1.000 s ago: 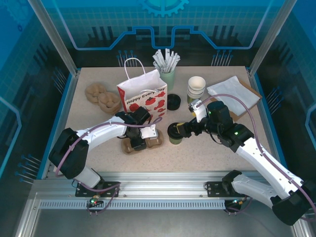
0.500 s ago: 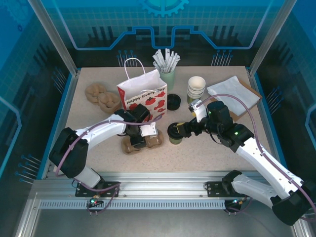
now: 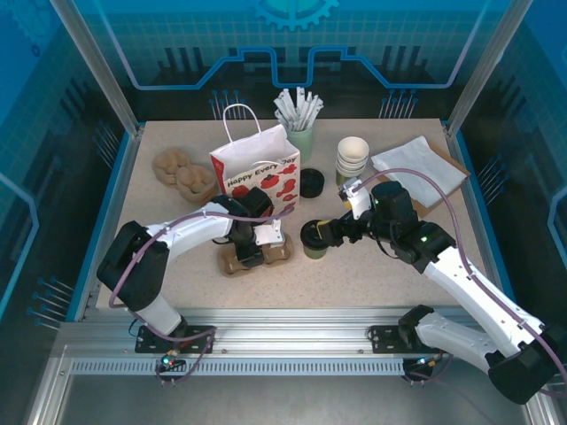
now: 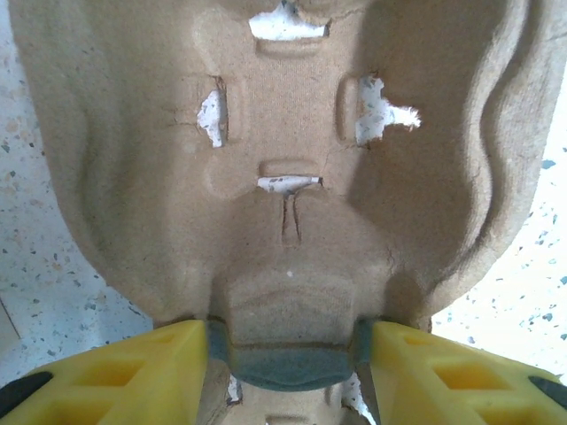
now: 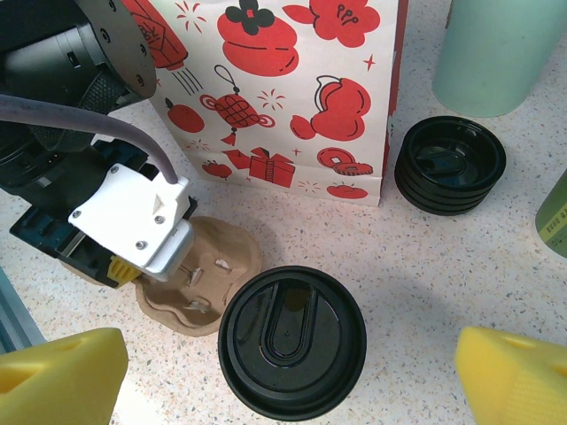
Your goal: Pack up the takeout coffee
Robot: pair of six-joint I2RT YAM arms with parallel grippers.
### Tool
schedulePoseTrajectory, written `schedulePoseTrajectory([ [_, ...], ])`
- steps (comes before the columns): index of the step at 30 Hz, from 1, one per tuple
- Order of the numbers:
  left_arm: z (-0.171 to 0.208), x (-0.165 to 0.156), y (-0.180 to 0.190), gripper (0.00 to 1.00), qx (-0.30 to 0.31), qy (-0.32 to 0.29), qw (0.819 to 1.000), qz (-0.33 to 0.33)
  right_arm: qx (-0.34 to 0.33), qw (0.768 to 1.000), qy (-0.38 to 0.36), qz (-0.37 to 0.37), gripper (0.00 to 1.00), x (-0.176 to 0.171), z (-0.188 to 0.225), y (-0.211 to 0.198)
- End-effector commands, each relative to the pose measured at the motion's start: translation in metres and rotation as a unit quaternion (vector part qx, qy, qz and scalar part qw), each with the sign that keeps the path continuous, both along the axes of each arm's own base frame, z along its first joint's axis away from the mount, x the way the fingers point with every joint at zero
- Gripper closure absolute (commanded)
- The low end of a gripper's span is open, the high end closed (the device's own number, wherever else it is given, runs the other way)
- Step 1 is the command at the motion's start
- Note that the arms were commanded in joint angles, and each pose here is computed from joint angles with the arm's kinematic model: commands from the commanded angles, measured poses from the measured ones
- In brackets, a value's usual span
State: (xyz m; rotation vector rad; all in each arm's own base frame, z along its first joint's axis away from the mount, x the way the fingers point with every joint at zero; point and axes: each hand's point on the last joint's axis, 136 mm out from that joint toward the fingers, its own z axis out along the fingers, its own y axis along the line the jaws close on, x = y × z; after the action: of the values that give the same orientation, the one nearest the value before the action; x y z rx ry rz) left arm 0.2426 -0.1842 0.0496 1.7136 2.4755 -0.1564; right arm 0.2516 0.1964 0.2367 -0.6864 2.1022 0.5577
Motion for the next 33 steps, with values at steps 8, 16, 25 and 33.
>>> schedulePoseTrajectory([
  [8, 0.0, 0.006, -0.003, 0.49, -0.003, 0.0, 1.0, 0.02, -0.005, 1.0, 0.02, -0.003, 0.04, -0.005, -0.016, -0.004],
  [16, -0.003, 0.004, 0.0, 0.53, 0.001, 0.004, 1.0, 0.025, -0.007, 1.0, 0.021, -0.003, 0.03, -0.005, -0.017, -0.005],
  [25, -0.002, 0.005, 0.0, 0.61, -0.001, -0.003, 1.0, 0.023, -0.008, 1.0, 0.019, -0.003, 0.03, -0.004, -0.015, -0.005],
  [33, -0.003, 0.006, 0.0, 0.54, 0.0, -0.002, 1.0, 0.032, -0.008, 1.0, 0.02, -0.003, 0.04, -0.004, -0.016, -0.004],
])
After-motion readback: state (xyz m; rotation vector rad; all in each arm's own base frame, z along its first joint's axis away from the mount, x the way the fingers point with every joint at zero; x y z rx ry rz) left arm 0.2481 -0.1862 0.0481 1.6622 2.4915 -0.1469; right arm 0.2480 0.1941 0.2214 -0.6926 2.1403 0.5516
